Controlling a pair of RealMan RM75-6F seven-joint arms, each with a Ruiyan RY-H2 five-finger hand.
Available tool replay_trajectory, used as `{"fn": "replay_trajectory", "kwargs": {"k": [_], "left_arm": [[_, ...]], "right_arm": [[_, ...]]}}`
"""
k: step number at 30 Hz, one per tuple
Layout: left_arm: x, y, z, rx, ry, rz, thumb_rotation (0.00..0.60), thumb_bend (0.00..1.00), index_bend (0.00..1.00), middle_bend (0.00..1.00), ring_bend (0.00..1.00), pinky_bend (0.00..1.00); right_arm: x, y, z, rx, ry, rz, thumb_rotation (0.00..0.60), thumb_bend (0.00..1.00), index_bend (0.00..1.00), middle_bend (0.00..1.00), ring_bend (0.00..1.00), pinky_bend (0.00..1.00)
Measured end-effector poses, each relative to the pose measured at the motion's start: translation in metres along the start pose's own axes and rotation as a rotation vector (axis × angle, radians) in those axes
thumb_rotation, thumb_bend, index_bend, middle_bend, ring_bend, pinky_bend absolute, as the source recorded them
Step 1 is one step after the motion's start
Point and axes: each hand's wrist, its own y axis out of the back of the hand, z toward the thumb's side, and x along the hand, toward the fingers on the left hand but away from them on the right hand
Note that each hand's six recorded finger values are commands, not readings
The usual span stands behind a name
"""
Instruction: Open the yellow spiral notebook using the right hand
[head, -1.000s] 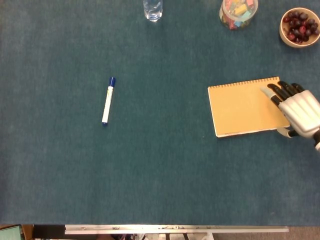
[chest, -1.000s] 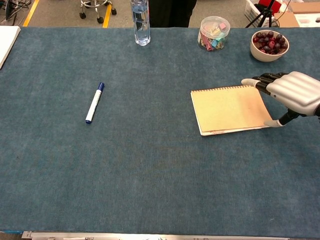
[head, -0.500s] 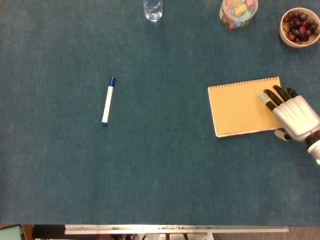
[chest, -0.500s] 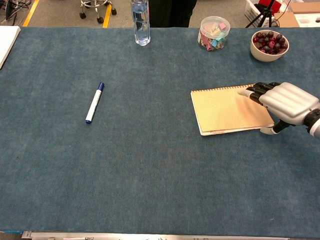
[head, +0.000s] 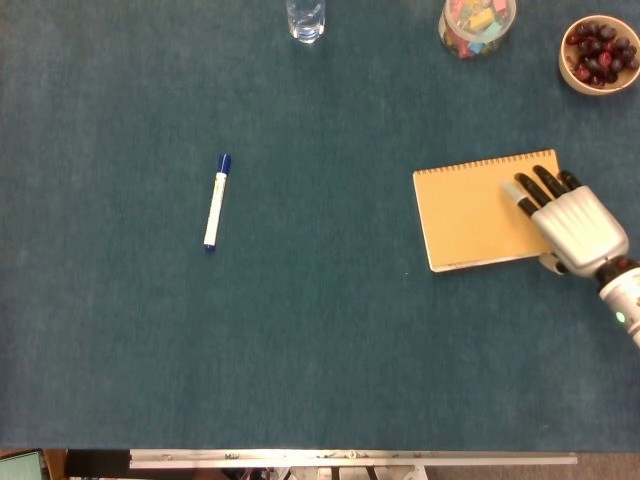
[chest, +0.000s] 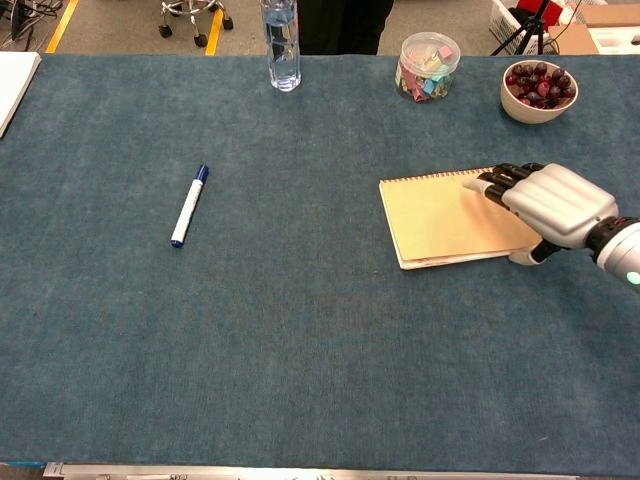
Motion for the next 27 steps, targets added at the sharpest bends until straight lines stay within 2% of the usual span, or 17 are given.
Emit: {"fn": "replay_trajectory", "kwargs": {"k": [10,13,16,20,27], "left_arm": [[0.000,0.002,-0.002,0.002,0.005,0.005,0.600,0.49,0.08,0.11,0.02,0.06],[-0.001,0.003,-0.003,0.002,0.012,0.007,0.600,0.49,0.08,0.11,0.02,0.06],[-0.002,0.004,-0.004,0.003,0.013,0.007,0.600,0.49,0.08,0.11,0.02,0.06],[-0.002,0.005,-0.002,0.002,0.010,0.010,0.600,0.49,0.08,0.11,0.02,0.06],[-0.003,0.005,0.000,0.005,0.007,0.008,0.600,0.49,0.08,0.11,0.02,0.06]], "right_arm": [[-0.020,0.009,0.009,-0.024,0.009,-0.008,0.529,0.17,0.00,0.13,0.09,0.21],[-0.019,0.014,0.015,-0.095,0.035,0.016,0.528,0.17,0.00,0.13,0.09,0.21],[-0.017,0.024,0.021,-0.210,0.066,0.048,0.528,0.18,0.00,0.13,0.09,0.21],[-0.026,0.048,0.021,-0.334,0.087,0.057,0.528,0.18,0.00,0.13,0.09,0.21],[-0.052,0.071,0.029,-0.414,0.098,0.054,0.527,0.23,0.00,0.13,0.09,0.21]]}}
